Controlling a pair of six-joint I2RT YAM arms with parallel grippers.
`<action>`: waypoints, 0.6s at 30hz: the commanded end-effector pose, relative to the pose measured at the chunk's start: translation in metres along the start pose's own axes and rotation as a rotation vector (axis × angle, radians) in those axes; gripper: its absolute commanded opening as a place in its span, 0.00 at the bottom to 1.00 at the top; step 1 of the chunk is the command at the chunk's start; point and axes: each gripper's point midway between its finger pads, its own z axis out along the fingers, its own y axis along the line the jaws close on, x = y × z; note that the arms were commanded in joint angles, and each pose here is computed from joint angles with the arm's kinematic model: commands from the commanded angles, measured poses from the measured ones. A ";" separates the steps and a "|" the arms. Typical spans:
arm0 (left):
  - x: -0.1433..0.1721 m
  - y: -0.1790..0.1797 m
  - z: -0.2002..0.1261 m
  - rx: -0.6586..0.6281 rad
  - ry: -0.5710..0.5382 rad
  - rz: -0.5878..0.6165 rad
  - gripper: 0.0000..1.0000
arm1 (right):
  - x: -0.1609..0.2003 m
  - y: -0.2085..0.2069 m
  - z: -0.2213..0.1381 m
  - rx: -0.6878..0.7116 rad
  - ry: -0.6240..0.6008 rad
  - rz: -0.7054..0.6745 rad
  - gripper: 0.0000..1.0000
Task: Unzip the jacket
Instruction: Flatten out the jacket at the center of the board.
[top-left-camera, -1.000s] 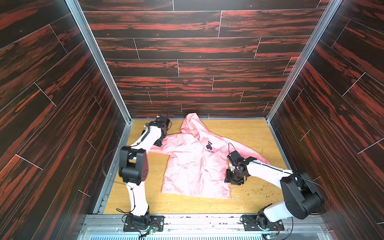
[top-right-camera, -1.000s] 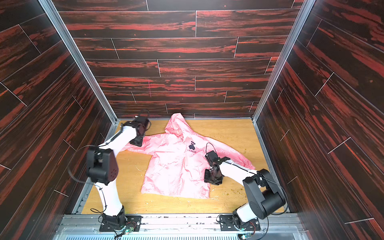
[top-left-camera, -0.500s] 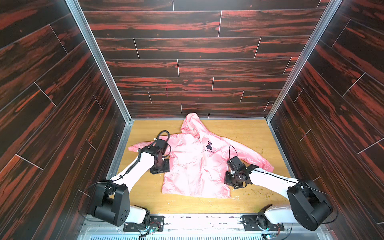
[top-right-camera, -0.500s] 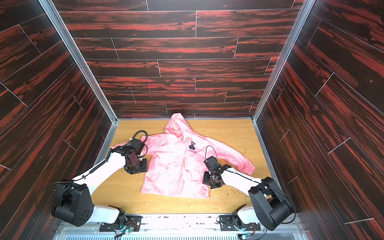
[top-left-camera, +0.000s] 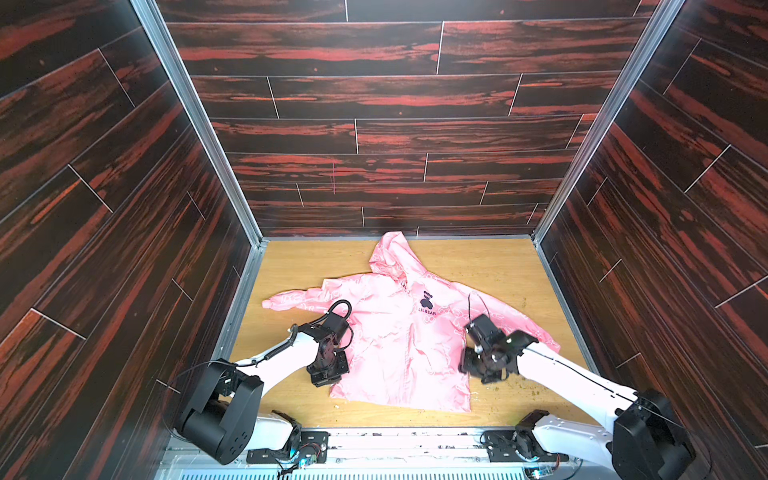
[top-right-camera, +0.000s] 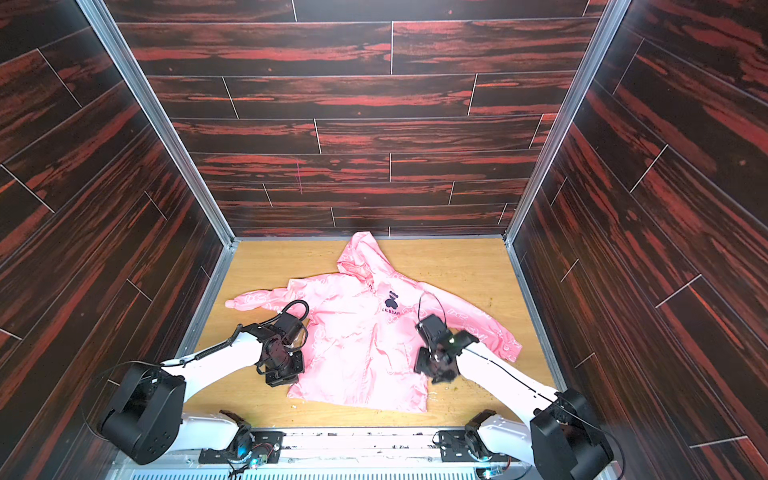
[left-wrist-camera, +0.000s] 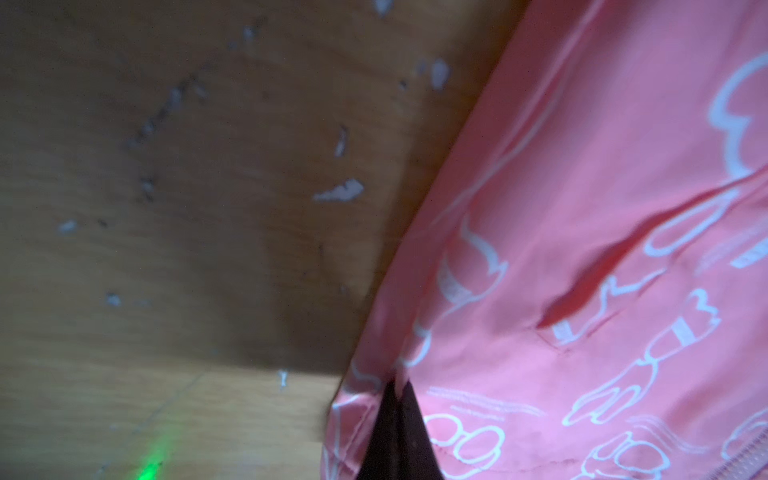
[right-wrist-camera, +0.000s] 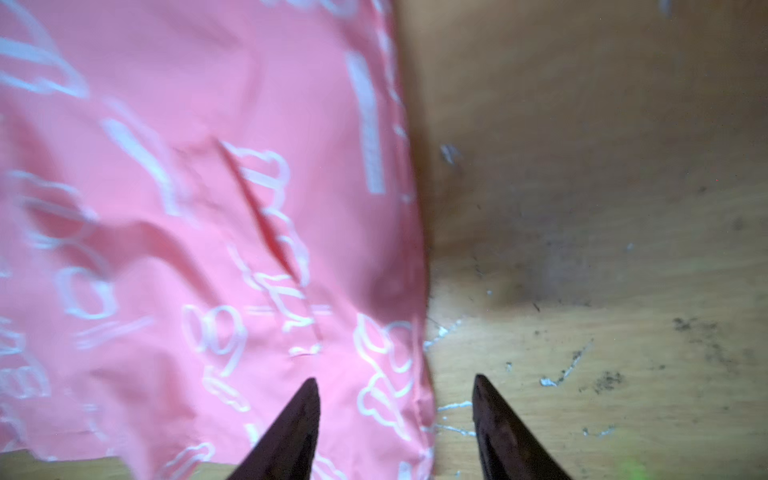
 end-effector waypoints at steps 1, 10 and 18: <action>0.013 -0.002 -0.006 0.032 -0.013 -0.064 0.00 | -0.028 0.010 -0.015 0.023 -0.039 -0.112 0.63; 0.029 0.016 -0.045 0.043 -0.141 -0.061 0.27 | -0.112 0.103 -0.032 -0.280 -0.097 -0.327 0.63; -0.061 -0.066 -0.146 0.068 -0.530 0.382 1.00 | -0.172 0.184 -0.023 -0.488 -0.189 -0.555 0.55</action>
